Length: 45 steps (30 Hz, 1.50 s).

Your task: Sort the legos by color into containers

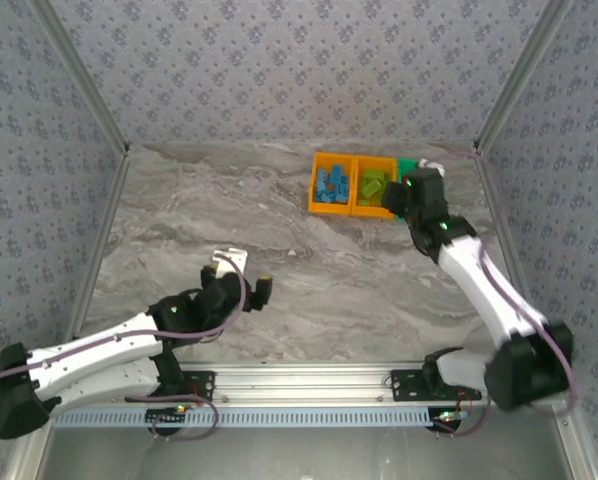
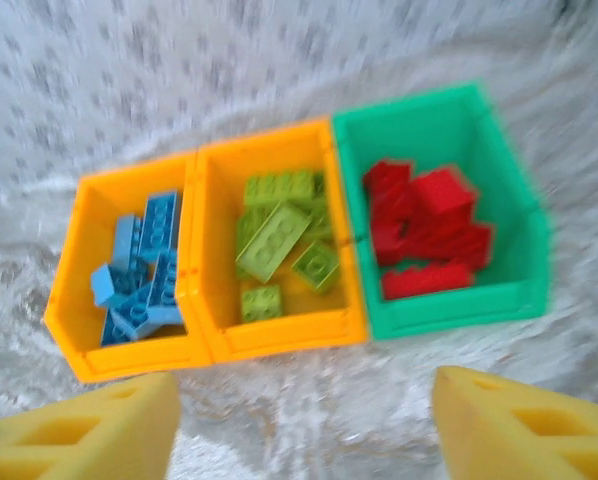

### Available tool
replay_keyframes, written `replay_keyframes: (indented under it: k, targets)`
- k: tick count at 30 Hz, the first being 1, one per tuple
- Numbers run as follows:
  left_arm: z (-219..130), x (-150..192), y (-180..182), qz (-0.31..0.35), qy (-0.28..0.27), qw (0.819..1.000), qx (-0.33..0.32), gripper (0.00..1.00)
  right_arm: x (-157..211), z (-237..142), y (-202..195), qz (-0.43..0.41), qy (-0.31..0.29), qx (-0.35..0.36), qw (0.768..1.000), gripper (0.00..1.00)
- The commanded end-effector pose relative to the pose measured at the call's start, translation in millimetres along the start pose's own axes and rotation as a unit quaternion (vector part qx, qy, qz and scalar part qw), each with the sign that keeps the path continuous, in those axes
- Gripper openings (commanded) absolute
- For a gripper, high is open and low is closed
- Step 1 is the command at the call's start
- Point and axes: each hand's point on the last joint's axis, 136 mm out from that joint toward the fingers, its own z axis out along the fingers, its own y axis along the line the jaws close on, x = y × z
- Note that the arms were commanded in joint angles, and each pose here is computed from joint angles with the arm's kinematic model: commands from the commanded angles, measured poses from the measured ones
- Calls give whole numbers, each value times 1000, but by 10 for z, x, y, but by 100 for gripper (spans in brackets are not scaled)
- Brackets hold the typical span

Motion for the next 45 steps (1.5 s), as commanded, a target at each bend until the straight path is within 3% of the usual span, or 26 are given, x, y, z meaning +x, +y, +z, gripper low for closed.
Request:
replay_keyframes:
  k: [1, 4, 10, 16, 18, 21, 23, 26, 27, 28, 29, 31, 45]
  targets:
    - [-10, -389, 300, 45, -71, 995, -59, 99, 113, -203, -485, -31, -42, 82, 995, 80]
    - [30, -466, 598, 75, -97, 986, -112, 99, 318, -310, -828, -56, -75, 124, 988, 90]
    - [145, -391, 1154, 86, -117, 971, -192, 99, 745, -122, -982, -107, -137, 96, 980, 100]
    - [398, -116, 1773, -10, -108, 968, -225, 99, 1046, 527, -1363, -48, -39, 115, 992, 100]
    - [500, -11, 1981, -52, -104, 967, -227, 99, 910, 736, -1264, -73, -57, 94, 991, 100]
    - [723, 57, 2186, -66, -82, 968, -226, 99, 939, 1100, -1206, -129, -11, 107, 986, 100]
    - [919, -3, 2252, -52, -64, 971, -225, 99, 925, 1083, -1140, -144, -26, 105, 984, 100]
    - [1232, -156, 2227, -41, -76, 977, -195, 99, 1037, 1006, -1152, -121, -74, 30, 989, 100]
    - [1344, -114, 2211, -37, -70, 980, -183, 99, 1006, 960, -1195, -115, -101, 41, 987, 100]
    - [1424, -89, 2271, -46, -77, 979, -181, 99, 1023, 952, -1271, -109, -82, 71, 988, 100]
    - [1409, 25, 2307, -72, -65, 982, -162, 99, 1013, 969, -1260, -118, -79, 82, 986, 100]
    - [1357, -9, 2359, -80, -94, 977, -172, 99, 1013, 965, -1219, -133, -81, 95, 983, 100]
    - [1390, 8, 2342, -72, -78, 978, -178, 99, 996, 978, -1224, -129, -81, 88, 984, 100]
